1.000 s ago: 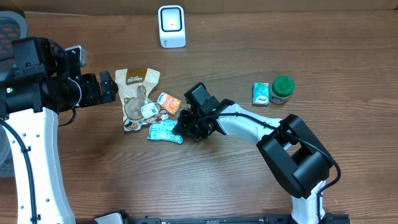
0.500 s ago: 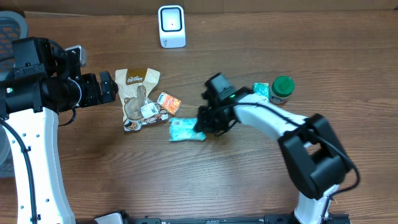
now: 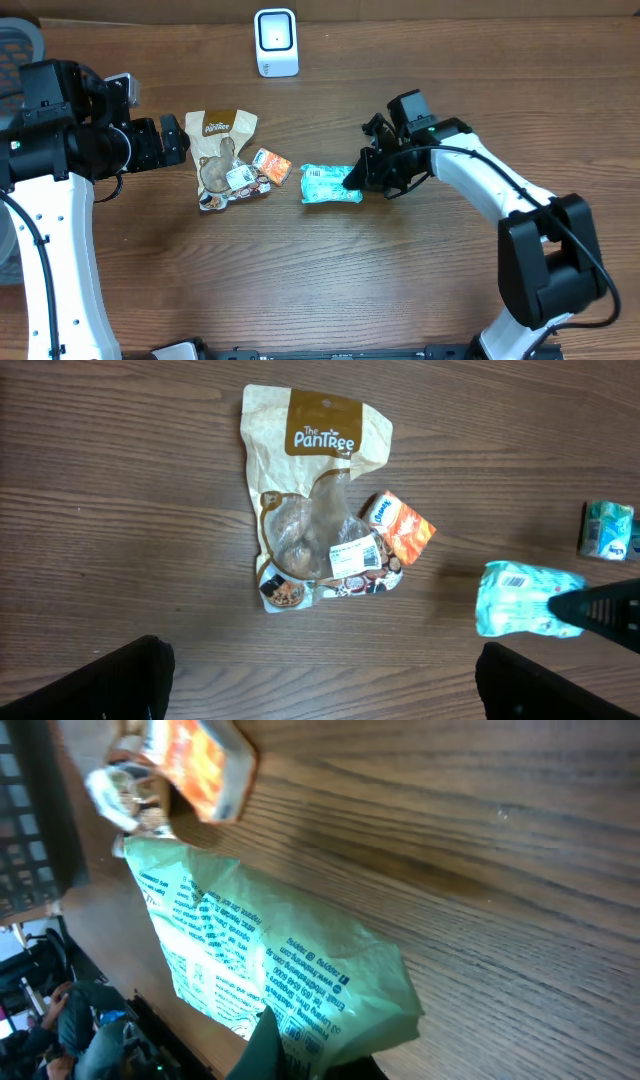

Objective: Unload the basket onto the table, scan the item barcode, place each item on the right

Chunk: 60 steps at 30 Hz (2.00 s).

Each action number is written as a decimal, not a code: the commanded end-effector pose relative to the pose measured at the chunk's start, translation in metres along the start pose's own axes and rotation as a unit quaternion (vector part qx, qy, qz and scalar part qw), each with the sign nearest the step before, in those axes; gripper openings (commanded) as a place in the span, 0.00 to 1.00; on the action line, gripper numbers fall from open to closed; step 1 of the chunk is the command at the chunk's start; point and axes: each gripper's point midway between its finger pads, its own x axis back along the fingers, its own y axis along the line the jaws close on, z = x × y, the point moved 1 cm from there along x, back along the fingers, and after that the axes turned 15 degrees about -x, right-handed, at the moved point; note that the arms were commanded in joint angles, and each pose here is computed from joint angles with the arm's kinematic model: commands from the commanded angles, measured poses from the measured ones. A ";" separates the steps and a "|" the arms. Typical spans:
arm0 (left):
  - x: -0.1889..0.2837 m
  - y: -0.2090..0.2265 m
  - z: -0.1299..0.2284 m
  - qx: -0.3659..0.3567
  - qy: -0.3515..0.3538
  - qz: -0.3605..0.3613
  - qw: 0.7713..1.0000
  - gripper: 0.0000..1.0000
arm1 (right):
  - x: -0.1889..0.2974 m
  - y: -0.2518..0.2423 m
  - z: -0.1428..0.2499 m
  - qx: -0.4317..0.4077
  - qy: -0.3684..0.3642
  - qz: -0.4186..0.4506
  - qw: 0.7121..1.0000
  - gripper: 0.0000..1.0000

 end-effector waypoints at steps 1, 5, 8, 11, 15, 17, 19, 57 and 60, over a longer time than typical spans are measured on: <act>0.001 -0.004 -0.002 0.000 -0.005 0.008 1.000 1.00 | 0.033 0.038 0.004 0.058 -0.028 -0.049 0.997 0.04; 0.001 -0.004 -0.002 0.000 -0.005 0.008 1.000 0.99 | 0.047 0.049 0.008 0.073 -0.043 -0.059 0.995 0.04; 0.001 -0.004 -0.002 0.000 -0.005 0.008 1.000 1.00 | 0.052 0.053 0.010 0.078 -0.048 -0.063 0.994 0.04; 0.001 -0.004 -0.002 0.000 -0.005 0.008 1.000 0.99 | 0.052 0.052 0.013 0.073 -0.040 -0.064 0.994 0.04; 0.001 -0.004 -0.002 0.000 -0.005 0.008 1.000 0.99 | 0.052 0.052 0.015 0.071 -0.035 -0.064 0.995 0.04; 0.001 -0.004 -0.002 0.000 -0.004 0.008 1.000 1.00 | 0.052 0.051 0.016 0.070 -0.034 -0.064 0.995 0.04; 0.001 -0.004 -0.002 0.000 -0.005 0.008 1.000 1.00 | 0.052 0.051 0.016 0.069 -0.033 -0.063 0.995 0.04; 0.001 -0.004 -0.002 0.000 -0.004 0.008 1.000 1.00 | 0.167 0.083 0.018 0.113 -0.237 -0.004 0.965 0.04; 0.001 -0.004 -0.002 0.000 -0.005 0.008 1.000 1.00 | 0.178 0.097 -0.007 0.112 -0.263 0.029 0.958 0.04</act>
